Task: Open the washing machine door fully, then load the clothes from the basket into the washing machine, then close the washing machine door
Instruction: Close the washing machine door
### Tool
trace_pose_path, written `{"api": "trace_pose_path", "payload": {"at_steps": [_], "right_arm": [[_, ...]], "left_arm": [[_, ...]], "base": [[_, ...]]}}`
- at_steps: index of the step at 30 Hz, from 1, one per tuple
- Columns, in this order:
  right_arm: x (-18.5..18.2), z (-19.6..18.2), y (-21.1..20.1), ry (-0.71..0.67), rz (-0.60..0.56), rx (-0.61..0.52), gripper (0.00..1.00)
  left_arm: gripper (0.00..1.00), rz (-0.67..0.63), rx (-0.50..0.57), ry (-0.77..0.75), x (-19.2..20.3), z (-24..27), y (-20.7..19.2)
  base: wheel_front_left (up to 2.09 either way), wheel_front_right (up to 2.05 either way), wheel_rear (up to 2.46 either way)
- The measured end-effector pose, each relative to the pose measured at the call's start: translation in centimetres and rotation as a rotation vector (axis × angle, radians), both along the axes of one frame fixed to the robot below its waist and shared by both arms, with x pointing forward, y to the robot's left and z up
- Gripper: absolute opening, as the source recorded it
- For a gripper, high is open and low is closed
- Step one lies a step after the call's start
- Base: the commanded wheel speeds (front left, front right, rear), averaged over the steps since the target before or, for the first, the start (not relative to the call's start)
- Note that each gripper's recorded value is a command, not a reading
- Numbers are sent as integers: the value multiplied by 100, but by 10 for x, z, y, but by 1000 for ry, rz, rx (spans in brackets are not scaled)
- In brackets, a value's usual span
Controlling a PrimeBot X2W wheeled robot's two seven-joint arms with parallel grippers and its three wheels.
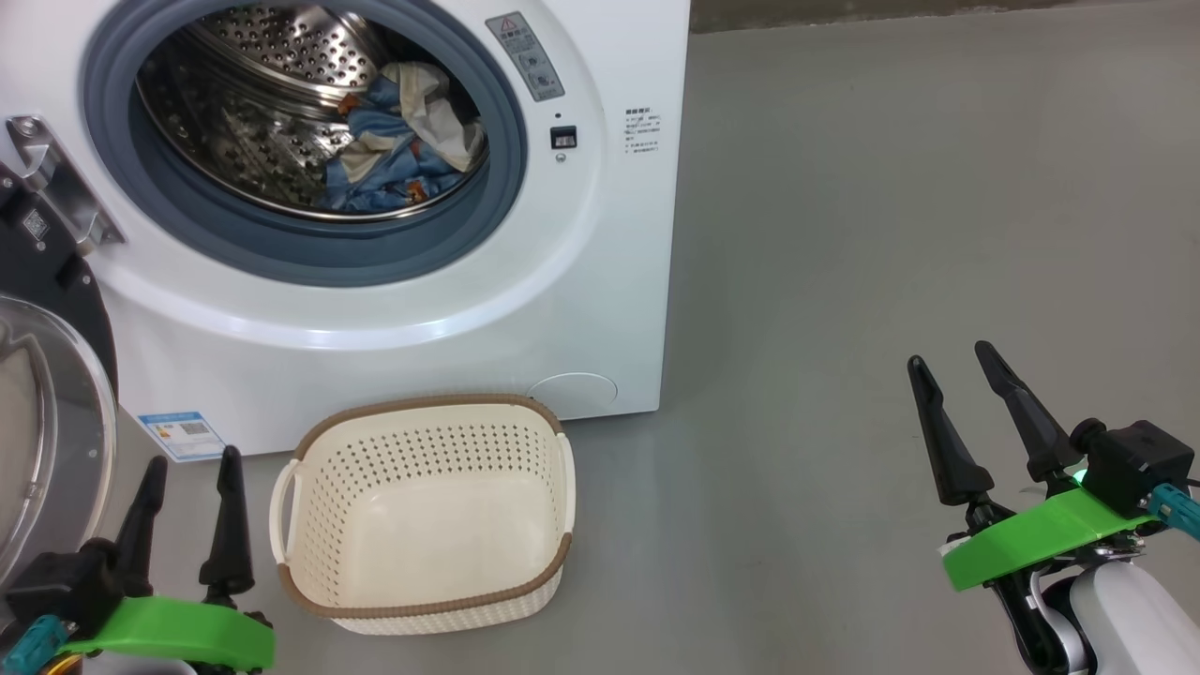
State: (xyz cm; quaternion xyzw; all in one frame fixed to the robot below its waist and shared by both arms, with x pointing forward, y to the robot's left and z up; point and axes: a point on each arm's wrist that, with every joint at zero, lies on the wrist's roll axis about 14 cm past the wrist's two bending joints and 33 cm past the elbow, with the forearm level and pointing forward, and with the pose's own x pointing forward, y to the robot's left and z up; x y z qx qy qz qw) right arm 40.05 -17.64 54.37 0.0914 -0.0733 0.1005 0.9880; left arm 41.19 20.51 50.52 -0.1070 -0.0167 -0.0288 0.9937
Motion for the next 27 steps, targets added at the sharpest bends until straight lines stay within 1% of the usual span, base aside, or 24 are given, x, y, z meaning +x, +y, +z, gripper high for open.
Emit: {"api": "trace_pose_path", "payload": {"at_steps": [14, 21, 27], "right_arm": [[1, -1, 1, 5, 3, 1, 100], [6, -4, 10, 11, 26, 4, 100], [12, -4, 25, 12, 68, 5, 100]], "left_arm": [[100, 5, -1, 2, -1, -1, 2], [100, 54, -21, -7, -7, 2, 13], [100, 111, -6, -12, -16, 4, 32]], "base": [[0, 0, 0], [0, 0, 0], [0, 0, 0]]}}
